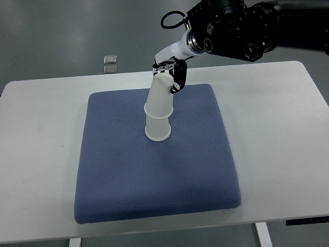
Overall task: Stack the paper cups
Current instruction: 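Lower the held cup onto the upside-down cup on the pad, then open the right hand and lift it off the stacked cups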
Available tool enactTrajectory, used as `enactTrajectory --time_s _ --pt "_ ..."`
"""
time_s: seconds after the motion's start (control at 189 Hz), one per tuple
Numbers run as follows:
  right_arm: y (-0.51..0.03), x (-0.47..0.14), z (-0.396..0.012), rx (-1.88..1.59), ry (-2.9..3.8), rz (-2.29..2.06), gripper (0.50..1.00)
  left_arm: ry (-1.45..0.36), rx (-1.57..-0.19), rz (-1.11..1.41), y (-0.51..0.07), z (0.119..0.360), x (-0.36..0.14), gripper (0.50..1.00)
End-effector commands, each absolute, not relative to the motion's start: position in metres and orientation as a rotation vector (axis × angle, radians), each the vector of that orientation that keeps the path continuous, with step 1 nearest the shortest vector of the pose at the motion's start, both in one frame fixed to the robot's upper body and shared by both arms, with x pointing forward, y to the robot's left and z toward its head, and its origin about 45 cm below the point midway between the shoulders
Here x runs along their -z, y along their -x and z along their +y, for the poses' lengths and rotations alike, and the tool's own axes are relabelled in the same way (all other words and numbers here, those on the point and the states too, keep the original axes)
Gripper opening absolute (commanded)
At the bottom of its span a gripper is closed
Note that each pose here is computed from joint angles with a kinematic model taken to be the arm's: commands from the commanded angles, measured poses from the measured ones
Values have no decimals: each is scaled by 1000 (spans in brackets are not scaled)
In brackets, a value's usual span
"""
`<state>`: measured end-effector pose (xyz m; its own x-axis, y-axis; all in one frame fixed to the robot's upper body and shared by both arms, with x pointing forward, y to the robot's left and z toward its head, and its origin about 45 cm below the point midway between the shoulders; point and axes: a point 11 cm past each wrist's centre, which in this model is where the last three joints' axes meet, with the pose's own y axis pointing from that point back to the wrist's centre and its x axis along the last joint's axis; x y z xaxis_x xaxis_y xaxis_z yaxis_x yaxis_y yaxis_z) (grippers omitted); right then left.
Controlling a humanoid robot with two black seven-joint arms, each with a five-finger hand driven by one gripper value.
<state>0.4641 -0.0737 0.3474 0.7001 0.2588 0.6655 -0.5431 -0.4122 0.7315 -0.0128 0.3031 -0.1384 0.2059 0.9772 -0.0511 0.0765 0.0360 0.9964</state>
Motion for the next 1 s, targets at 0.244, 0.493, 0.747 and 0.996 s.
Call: enactTrajectory --time_s 0.244,0.493,0.747,0.996 --pt "-463 -331 -78 -868 -1803 -225 680 -1323 -990 1124 13 304 138 1000" --pt "-462 -312 -85 -841 -1804 -214 740 -1323 -990 1124 13 304 138 1000" --pt "-460 -301 -87 -818 -1815 -211 764 -1324 -991 1123 13 305 138 1000" --pt "-459 -286 -84 -790 -1866 -241 895 -1324 -991 1123 13 305 138 1000"
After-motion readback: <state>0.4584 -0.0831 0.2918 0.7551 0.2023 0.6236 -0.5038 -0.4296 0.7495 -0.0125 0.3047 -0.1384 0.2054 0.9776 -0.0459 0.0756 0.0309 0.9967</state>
